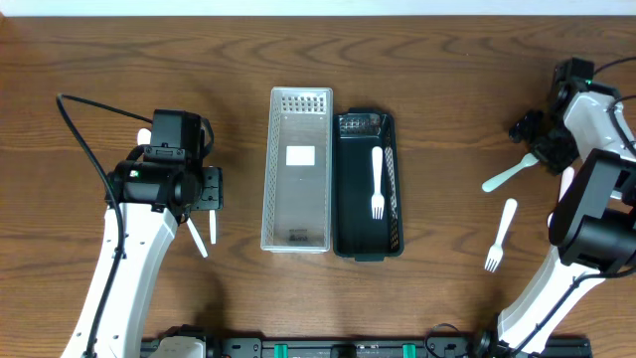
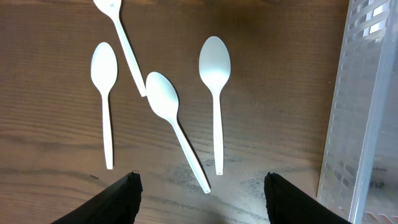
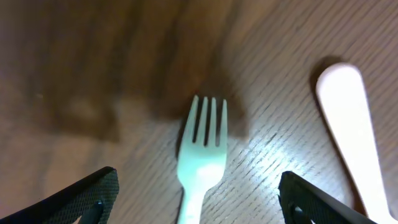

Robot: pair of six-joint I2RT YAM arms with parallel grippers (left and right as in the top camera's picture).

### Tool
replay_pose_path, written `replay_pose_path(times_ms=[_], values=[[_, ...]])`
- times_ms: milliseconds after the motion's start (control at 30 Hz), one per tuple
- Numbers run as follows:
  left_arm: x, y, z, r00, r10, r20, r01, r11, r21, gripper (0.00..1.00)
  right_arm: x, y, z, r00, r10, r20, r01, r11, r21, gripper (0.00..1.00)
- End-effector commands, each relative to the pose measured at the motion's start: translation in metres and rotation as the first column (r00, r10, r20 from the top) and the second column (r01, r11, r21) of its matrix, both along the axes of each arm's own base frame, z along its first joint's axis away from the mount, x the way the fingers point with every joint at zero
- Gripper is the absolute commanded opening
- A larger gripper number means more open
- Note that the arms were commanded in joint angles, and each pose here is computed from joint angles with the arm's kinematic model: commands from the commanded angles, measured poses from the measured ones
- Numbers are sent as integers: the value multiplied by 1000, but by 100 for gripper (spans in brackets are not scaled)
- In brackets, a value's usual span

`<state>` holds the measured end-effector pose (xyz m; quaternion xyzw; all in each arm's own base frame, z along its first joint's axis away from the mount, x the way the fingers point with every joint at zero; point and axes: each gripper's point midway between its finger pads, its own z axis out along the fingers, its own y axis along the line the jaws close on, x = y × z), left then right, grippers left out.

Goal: Pack container
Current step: 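Move the right gripper to the pale green utensil and grasp it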

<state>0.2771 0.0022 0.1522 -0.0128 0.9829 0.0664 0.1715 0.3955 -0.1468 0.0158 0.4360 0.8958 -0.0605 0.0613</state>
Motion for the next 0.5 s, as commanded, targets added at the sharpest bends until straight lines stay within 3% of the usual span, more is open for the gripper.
replay_pose_path(times_ms=[0, 467], values=[[2, 2, 3, 1000, 2, 2, -2, 1000, 8, 66, -11, 1, -16, 999, -18, -33, 18, 1000, 8, 87], [2, 2, 3, 1000, 2, 2, -2, 1000, 8, 66, -6, 2, -24, 1000, -16, 5, 16, 1000, 16, 87]])
